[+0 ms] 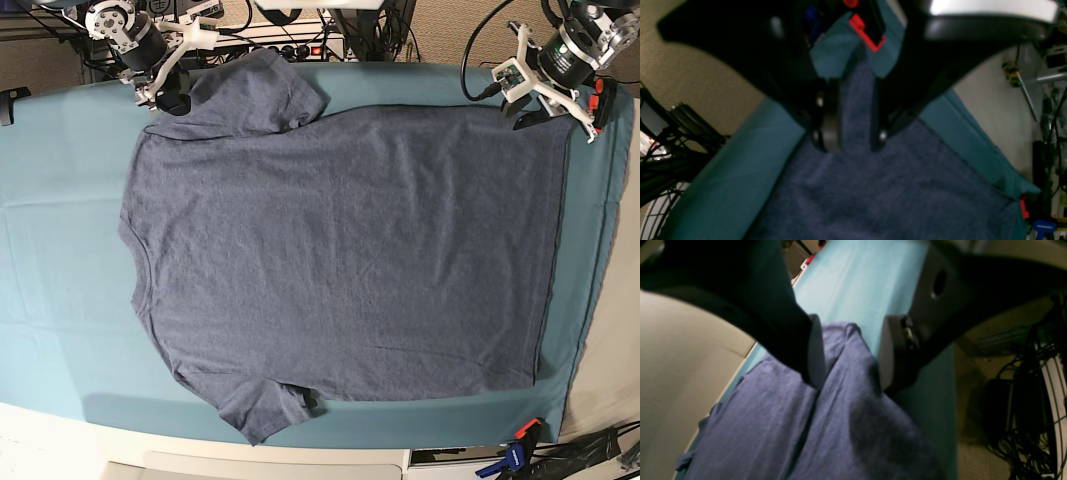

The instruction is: Fold the T-shirt properly

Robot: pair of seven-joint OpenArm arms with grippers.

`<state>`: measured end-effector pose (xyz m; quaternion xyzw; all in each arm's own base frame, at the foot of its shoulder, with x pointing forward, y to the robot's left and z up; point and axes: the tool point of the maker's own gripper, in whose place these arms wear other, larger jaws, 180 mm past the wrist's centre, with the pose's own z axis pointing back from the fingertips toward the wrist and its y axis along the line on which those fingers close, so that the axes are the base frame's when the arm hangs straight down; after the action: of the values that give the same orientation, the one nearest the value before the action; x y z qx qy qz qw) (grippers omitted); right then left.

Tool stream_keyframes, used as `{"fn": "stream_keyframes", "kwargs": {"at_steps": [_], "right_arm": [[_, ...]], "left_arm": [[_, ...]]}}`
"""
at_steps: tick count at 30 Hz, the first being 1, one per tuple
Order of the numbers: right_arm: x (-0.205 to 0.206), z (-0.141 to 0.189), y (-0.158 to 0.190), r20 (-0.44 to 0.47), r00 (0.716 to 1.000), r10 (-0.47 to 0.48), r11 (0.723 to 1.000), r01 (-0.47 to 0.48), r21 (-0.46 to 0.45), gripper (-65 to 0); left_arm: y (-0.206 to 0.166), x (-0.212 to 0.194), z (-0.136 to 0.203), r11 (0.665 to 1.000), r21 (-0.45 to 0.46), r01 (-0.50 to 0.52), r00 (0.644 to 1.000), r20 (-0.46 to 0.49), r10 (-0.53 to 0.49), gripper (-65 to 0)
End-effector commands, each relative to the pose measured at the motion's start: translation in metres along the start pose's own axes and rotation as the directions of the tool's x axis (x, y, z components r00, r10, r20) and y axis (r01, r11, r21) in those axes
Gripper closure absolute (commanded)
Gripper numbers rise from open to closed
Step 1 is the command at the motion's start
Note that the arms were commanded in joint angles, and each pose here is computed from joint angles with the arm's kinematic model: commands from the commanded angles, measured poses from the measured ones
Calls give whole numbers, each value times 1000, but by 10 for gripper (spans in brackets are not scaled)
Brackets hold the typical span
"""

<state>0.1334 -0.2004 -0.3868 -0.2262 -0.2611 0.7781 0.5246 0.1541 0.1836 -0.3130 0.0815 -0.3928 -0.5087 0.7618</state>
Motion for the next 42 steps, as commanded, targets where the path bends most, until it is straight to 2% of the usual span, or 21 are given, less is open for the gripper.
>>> {"fn": "stream_keyframes", "kwargs": {"at_steps": [1,12,15,19,21,24,27,33,35,42], "right_arm": [[3,2,0,16,1000,0,1000,-1,7,-284],[36,18,-48,113,992,-48,993,59,-101,-284],[36,18,-42,108,994,-37,996,45,-74,-284],[34,17,-25,95,995,2,1000,-4,20,-284],[26,16,-24,50,999,13,1000,-15,26,-284],[4,16,-32,-63,998,23,1000,-24,-11,-284],[-17,18,-44,-161,987,-11,998,1,-64,-284],[-44,20,-40,-266,958,-107,994,99,-43,-284],[-50,21,-35,-291,949,-120,993,121,-16,-284],[-48,21,-19,-291,949,-118,987,144,71,-272]], "left_arm": [[4,5,3,1000,11,4,1000,20,-4,-166],[4,5,3,1000,12,4,1000,19,-4,-166],[4,5,3,1000,11,4,1000,20,-4,-166],[4,5,3,1000,11,4,1000,19,-4,-166],[4,5,3,1000,12,4,1000,19,-4,-166],[4,1,3,1000,11,2,1000,-2,-2,-166],[2,1,3,1000,4,-31,1000,-5,31,-166],[2,1,2,999,4,-34,999,-1,34,-166],[2,1,2,999,4,-34,999,-1,34,-166],[2,1,3,999,3,-34,999,-1,34,-166]]}}
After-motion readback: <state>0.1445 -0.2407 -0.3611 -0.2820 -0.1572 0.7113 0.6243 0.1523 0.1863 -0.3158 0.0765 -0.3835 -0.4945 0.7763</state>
